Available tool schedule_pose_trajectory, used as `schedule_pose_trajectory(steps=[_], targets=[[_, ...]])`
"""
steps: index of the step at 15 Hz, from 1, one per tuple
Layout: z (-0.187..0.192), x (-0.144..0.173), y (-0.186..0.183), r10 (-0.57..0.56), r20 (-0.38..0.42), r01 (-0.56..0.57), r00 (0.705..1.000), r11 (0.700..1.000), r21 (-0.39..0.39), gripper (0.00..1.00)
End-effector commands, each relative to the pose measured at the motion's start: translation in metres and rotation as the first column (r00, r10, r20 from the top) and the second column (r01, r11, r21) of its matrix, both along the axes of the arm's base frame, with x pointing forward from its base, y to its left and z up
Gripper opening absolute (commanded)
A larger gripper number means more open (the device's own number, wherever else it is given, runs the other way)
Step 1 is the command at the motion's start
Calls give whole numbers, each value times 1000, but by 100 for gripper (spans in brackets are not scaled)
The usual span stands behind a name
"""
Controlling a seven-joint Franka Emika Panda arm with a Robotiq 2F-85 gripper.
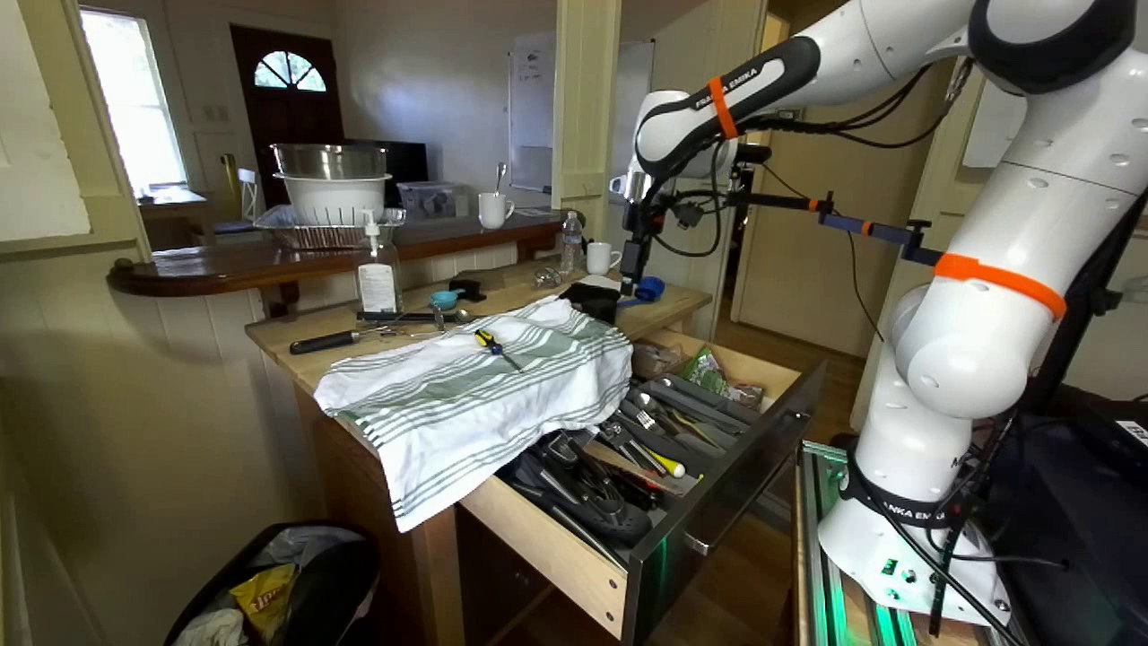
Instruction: Fold the towel twice.
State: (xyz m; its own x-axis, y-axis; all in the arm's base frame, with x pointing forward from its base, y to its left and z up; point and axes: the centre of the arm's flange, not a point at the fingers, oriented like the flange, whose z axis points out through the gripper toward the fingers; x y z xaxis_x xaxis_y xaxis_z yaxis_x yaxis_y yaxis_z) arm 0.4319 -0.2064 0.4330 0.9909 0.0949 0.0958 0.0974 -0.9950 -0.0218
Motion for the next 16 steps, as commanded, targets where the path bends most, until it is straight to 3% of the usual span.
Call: schedule_pose_trajectory(steps=[1,9,13,14,15,16], targets=[[-22,67,-28,-43,68,43,997,999,-2,100],[-51,152,-118,-188,104,192,977,981,-26,100],[-67,162,-154,-220,113,224,969,974,-19,100],[-69,163,-158,-230,109,230,967,973,12,100],[-64,145,-142,-219,119,225,968,973,-39,100],[-68,148,-146,-228,119,233,966,972,-26,100]])
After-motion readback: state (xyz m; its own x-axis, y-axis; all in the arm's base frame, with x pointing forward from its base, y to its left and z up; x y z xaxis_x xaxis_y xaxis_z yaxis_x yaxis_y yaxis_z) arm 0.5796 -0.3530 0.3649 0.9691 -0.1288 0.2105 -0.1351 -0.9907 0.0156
